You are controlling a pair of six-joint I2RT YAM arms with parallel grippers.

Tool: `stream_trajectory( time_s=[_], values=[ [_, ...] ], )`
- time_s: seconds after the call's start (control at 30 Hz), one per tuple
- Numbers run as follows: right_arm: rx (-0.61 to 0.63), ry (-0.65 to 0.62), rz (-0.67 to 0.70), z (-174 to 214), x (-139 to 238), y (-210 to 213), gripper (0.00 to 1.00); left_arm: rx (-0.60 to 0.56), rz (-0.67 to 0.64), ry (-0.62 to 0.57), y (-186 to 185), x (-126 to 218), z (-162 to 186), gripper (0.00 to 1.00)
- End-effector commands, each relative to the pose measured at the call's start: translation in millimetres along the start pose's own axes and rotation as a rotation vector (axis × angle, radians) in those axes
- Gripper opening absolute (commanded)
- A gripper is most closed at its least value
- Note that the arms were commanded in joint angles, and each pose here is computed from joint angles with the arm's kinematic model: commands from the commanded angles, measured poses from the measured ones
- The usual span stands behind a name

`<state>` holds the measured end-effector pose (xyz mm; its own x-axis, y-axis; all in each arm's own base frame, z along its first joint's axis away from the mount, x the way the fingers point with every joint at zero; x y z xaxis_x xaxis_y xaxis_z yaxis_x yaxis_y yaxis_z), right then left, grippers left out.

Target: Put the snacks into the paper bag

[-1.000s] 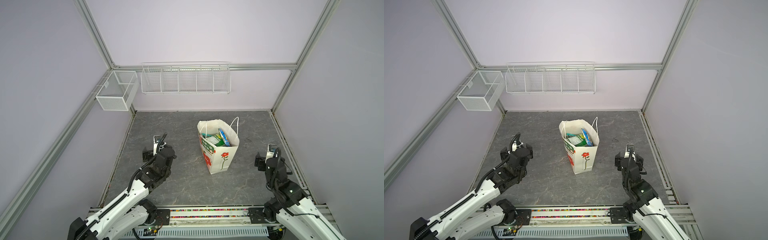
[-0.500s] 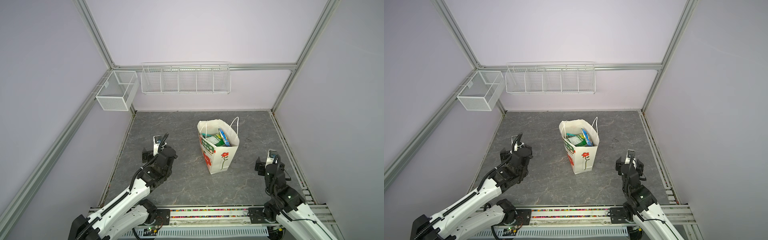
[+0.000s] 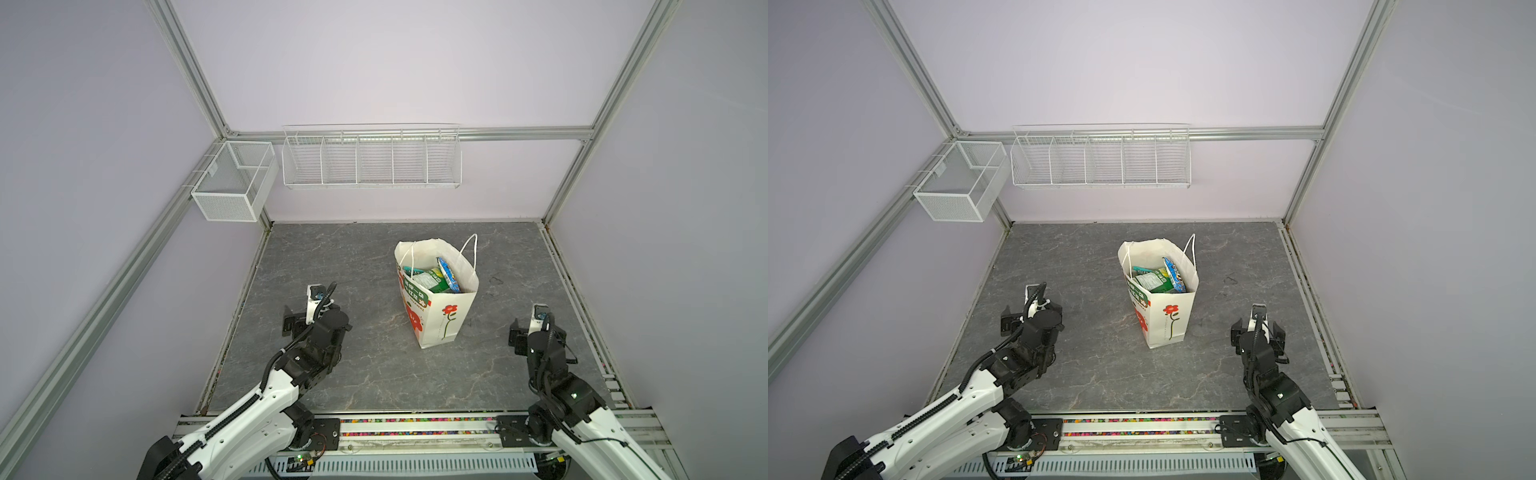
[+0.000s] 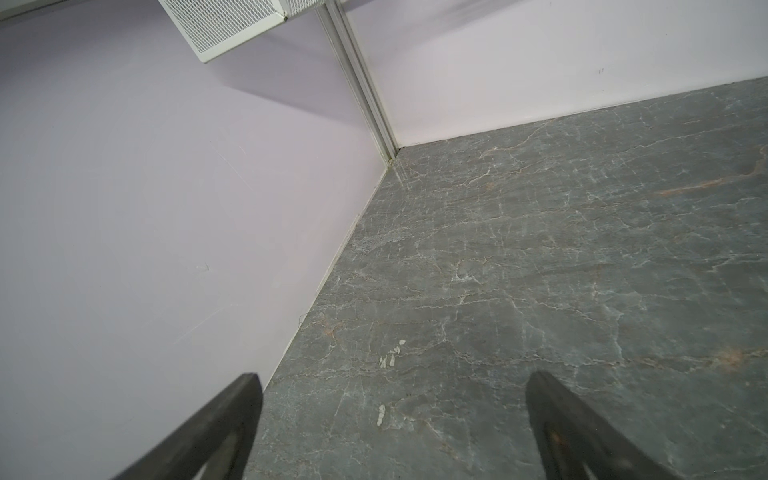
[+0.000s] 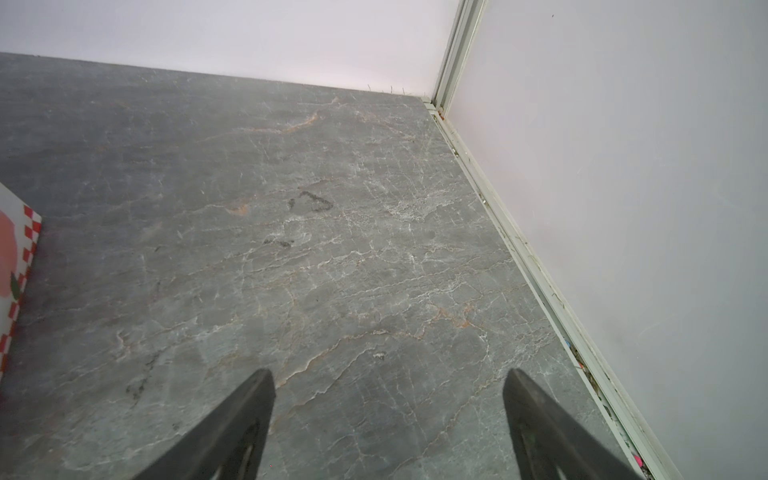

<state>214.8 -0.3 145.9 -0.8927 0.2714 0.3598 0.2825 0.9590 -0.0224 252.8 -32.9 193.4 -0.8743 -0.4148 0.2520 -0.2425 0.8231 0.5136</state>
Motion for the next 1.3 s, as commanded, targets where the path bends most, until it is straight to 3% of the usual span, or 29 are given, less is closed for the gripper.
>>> stream_trajectory(
  time_s=[0.0,0.5,1.03,1.27],
  values=[
    [-0.023,-0.027,0.034,-0.2,-1.7,-5.6,0.89,0.0,-0.022,-0.006,2.8,-1.5,-0.4,0.99],
    [-0.009,-0.005,0.059,5.8,-7.7,-4.7,0.89,-0.002,0.007,0.033,-7.2,-8.7,31.1,0.99],
    [-0.049,-0.034,0.045,4.8,-2.7,-8.5,0.89,0.084,0.015,0.064,-0.4,-12.8,47.9,0.99],
    [-0.055,-0.042,0.073,2.6,-6.1,-10.2,0.89,0.164,-0.018,0.019,15.0,-6.4,46.1,0.99]
  ],
)
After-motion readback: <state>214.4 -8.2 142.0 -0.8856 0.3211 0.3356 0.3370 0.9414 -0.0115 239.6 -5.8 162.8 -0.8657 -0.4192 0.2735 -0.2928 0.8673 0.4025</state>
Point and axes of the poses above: each gripper's point midway between its finger pads, its own x axis back along the fingers, its own y axis along the line the jaws close on, z = x × y, the point moved 2 cm from there along x, back along the fingers, and after that the axes turned 10 degrees about -x, right-handed, at the moved point
